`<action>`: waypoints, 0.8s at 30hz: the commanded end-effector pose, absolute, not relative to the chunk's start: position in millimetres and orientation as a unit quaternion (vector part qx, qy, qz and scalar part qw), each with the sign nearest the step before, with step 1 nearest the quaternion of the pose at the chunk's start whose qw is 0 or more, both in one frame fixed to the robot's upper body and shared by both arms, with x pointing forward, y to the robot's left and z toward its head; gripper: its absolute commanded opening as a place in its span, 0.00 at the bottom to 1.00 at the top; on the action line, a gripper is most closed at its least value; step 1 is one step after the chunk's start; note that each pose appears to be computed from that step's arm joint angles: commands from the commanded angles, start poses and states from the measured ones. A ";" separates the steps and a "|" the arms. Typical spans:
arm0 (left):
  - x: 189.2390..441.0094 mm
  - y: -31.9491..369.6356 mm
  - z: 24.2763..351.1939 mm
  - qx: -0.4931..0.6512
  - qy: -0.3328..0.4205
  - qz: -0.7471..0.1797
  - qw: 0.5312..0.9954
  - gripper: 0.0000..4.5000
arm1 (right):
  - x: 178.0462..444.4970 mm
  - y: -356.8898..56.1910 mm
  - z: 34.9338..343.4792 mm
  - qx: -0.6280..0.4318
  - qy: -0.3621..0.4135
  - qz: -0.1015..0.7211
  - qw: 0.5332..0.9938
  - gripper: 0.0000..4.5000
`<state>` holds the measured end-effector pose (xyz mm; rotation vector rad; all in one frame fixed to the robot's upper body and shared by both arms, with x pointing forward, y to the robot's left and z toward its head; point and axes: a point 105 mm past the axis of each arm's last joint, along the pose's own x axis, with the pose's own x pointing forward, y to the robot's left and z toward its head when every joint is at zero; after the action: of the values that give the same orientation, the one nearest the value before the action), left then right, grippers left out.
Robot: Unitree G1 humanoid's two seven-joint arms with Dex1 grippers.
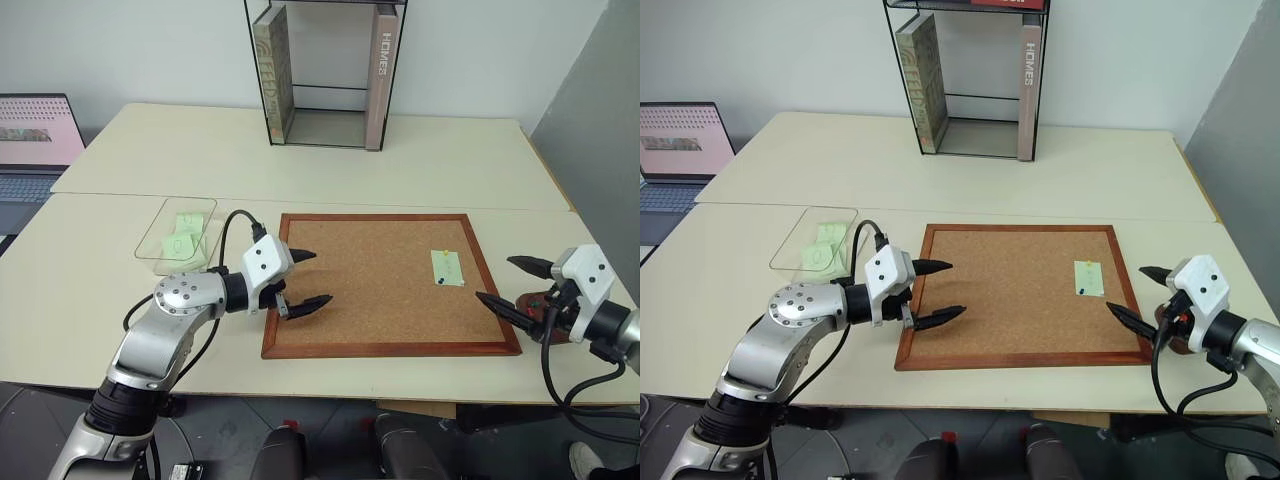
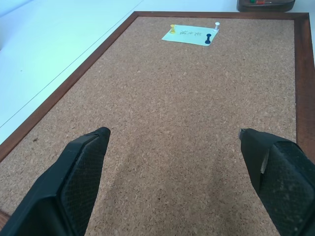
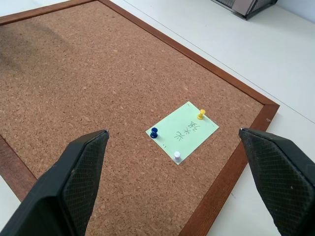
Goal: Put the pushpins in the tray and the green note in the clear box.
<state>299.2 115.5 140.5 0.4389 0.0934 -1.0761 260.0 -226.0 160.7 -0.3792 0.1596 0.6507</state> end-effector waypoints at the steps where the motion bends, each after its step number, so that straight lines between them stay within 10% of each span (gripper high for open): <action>1: 298.5 109.9 155.0 0.195 0.015 -0.515 0.834 0.99 | 259.7 -220.6 172.2 -0.194 0.055 0.324 0.924 1.00; 24: 293.4 93.0 158.7 0.155 0.020 -0.515 0.843 0.99 | 255.8 -214.0 168.2 -0.183 0.057 0.336 0.922 1.00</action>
<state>298.2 100.5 145.8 0.3214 0.1050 -1.0620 257.9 -222.1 156.4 -0.3601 0.1647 0.6647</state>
